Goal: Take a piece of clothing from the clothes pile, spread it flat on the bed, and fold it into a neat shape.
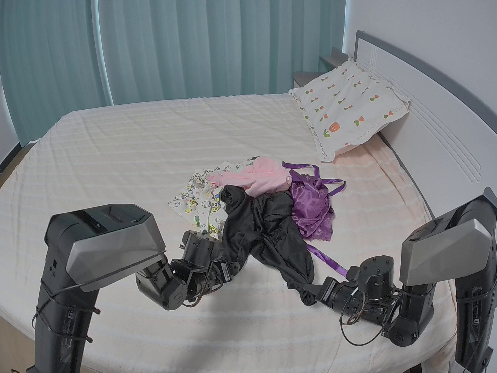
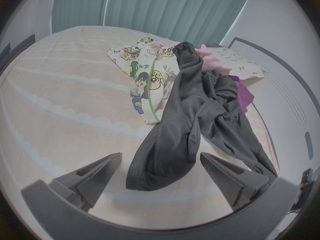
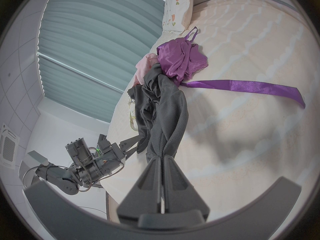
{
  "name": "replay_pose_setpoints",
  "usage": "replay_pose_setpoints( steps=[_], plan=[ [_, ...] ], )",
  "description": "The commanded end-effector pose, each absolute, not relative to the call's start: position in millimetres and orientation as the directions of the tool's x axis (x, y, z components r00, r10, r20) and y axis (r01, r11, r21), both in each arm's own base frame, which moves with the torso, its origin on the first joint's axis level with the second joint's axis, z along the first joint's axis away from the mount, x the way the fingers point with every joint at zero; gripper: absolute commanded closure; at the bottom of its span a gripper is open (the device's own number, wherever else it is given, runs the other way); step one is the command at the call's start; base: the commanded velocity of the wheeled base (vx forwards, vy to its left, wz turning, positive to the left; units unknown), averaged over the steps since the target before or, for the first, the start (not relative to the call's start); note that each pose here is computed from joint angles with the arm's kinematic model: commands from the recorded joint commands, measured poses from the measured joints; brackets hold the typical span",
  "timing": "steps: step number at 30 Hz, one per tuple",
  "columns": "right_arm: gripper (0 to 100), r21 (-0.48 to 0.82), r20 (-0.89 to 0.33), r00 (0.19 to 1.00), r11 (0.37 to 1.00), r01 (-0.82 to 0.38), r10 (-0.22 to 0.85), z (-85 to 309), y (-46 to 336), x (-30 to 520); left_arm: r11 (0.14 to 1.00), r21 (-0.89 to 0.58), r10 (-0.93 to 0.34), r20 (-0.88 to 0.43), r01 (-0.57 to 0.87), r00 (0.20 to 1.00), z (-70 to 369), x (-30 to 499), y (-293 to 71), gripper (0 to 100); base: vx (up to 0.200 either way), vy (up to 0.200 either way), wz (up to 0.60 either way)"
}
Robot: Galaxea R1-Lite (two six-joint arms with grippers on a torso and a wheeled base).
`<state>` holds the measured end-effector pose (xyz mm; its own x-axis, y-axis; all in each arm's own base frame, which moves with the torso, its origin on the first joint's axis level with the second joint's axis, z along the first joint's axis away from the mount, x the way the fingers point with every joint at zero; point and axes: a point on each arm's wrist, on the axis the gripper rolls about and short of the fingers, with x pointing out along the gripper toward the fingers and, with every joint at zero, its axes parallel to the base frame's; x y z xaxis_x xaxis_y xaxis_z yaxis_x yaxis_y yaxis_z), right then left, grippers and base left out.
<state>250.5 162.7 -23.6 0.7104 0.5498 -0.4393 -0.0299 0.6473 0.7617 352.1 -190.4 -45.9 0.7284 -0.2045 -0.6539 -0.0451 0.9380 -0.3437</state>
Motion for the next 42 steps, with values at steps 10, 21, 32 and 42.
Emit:
replay_pose_setpoints(
  steps=[10,21,32,42],
  plan=[
    [100,0.765,-0.433,0.711,0.643,-0.036,0.554,-22,163,249,0.889,-0.441,-0.180,-0.588,-0.127,0.788,-48,367,-194,100,0.000,0.000,0.00],
    [100,0.797,-0.315,0.751,0.591,-0.124,0.581,15,168,247,0.787,-0.602,-0.259,-0.520,-0.135,0.814,41,304,-173,100,0.000,0.000,0.00],
    [100,0.754,0.148,0.814,0.468,-0.461,0.562,141,157,243,0.618,-0.774,-0.393,-0.153,0.137,0.907,177,235,-155,100,0.000,0.000,0.00],
    [100,0.580,0.485,0.682,0.382,-0.719,0.548,241,126,210,0.553,-0.774,-0.385,0.092,0.309,0.919,241,188,-119,100,0.000,0.000,0.00]
  ],
)
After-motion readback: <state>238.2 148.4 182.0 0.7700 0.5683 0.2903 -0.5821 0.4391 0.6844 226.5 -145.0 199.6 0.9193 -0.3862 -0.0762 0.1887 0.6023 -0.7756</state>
